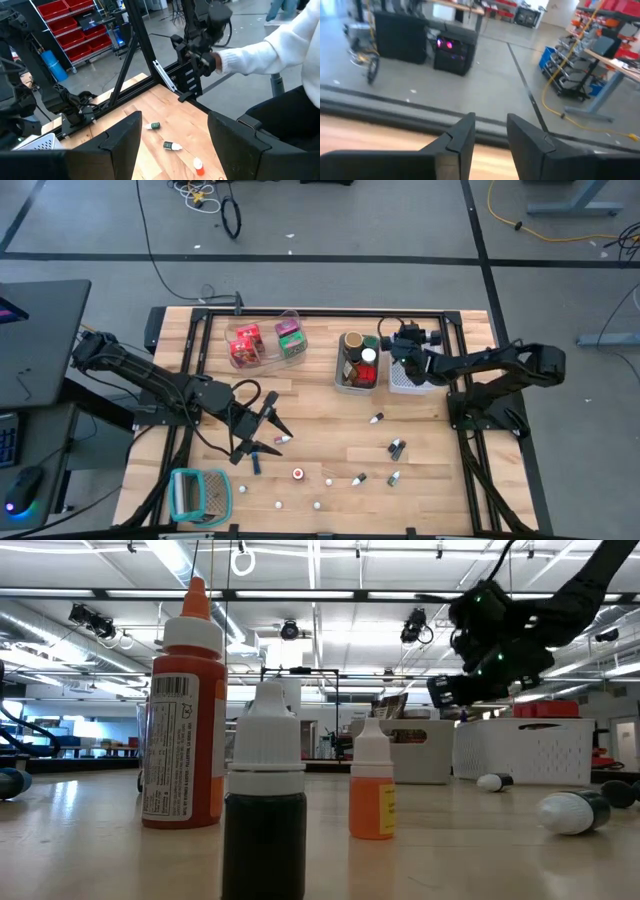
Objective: Pick & Place Kitchen Items
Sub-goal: Put the large orange food coloring bottle into the white bin
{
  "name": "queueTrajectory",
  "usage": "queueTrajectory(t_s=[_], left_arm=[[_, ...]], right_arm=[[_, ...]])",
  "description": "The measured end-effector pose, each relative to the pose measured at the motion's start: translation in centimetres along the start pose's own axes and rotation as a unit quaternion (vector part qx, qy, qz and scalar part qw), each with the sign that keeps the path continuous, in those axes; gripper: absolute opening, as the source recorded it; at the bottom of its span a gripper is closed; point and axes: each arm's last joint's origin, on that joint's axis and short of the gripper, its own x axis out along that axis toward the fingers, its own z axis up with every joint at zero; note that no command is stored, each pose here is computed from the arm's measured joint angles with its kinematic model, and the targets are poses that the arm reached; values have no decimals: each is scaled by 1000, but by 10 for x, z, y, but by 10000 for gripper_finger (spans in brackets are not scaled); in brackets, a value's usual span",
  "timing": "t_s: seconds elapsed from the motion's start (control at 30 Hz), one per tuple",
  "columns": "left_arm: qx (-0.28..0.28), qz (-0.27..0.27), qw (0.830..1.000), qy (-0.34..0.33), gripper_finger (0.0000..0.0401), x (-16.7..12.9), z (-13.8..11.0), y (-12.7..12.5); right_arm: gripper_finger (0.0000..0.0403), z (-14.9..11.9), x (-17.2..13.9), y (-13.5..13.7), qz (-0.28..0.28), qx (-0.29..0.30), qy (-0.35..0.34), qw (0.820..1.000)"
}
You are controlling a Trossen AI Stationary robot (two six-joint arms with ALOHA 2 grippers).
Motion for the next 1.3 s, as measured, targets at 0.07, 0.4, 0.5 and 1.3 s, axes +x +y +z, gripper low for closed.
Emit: queueTrajectory(t_s=[0.07, 0.4, 0.5, 1.3], left_arm=[[-2, 0, 1000, 0, 236, 0, 0, 0], [-32, 0, 999, 0, 236, 0, 0, 0], [-38, -1, 999, 2, 236, 0, 0, 0], [-173, -15, 984, 43, 236, 16, -16, -4]], right_arm=[[128, 9, -5, -2, 10, 11, -14, 1000], [129, 43, -33, -2, 256, 74, -51, 962], [126, 43, -41, 5, 399, 83, -31, 913], [125, 32, -112, 32, 755, 28, -34, 654]])
